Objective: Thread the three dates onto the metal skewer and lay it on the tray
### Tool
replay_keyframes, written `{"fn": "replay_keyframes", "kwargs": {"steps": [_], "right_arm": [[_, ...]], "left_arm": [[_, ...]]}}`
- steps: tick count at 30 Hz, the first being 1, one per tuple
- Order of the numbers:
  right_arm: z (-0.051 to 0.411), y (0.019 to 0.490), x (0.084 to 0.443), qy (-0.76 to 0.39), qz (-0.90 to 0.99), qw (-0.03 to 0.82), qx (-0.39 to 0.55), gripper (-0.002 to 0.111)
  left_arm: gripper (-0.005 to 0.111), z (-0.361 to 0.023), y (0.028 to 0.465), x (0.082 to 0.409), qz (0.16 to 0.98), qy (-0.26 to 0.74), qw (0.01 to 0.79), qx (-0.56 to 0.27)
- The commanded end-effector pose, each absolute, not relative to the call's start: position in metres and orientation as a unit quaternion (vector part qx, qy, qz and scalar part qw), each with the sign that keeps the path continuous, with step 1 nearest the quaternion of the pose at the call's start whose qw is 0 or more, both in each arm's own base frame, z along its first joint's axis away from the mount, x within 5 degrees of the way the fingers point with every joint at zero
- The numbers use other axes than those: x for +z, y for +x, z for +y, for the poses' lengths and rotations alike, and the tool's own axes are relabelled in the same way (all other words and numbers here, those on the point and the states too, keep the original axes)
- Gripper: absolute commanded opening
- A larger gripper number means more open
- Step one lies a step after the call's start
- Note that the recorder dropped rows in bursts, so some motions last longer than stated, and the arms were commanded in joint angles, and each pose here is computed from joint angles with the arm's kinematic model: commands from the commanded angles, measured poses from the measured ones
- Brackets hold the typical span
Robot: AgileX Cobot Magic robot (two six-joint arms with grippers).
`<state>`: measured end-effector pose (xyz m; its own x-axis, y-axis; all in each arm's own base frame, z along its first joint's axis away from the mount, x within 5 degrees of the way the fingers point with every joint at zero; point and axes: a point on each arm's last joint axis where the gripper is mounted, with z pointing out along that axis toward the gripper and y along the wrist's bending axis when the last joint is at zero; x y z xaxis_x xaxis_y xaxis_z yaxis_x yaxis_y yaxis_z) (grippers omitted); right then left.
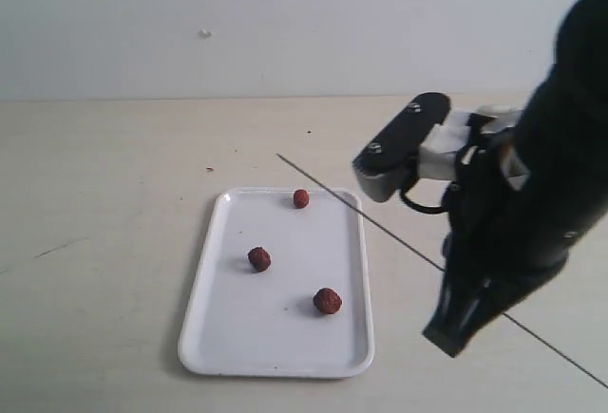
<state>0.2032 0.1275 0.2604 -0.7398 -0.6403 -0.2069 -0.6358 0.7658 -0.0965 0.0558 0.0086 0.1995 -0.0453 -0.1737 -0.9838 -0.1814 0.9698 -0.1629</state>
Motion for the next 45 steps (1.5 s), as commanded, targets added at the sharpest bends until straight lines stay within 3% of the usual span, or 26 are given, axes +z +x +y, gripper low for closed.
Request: {"fn": "replay_keyframes", "kwargs": {"steps": [1,18,20,23,31,37,41,45], "right_arm": [[0.099,0.184,0.266,-0.318,0.939,0.130,-0.016,0.000],[0.087,0.166,0.283,-0.309,0.936,0.168,-0.008,0.000],[0.087,0.166,0.283,-0.309,0.936,0.168,-0.008,0.000],[0.087,0.166,0.283,-0.309,0.936,0.167,-0.008,0.000],[0.087,0.166,0.283,-0.308,0.937,0.167,-0.008,0.000],[0.087,0.167,0.283,-0.309,0.936,0.170,-0.007,0.000],[0.087,0.169,0.284,-0.311,0.932,0.187,-0.010,0.000],[0.087,0.169,0.284,-0.311,0.933,0.184,-0.011,0.000]], "left_arm": [[0.000,0.008,0.056,0.199,0.720,-0.122,0.684,0.001],[0.000,0.009,0.056,0.200,0.717,-0.122,0.687,0.002],[0.000,0.009,0.056,0.204,0.695,-0.161,0.700,-0.040],[0.000,0.007,0.056,0.206,0.642,-0.290,0.684,-0.188],[0.000,0.012,0.054,0.216,0.582,-0.322,0.716,-0.213],[0.000,0.019,0.052,0.243,0.494,-0.320,0.779,-0.218],[0.000,0.016,0.080,0.287,0.556,-0.254,0.770,-0.184],[0.000,0.015,0.142,0.329,0.650,-0.159,0.731,-0.136]]}}
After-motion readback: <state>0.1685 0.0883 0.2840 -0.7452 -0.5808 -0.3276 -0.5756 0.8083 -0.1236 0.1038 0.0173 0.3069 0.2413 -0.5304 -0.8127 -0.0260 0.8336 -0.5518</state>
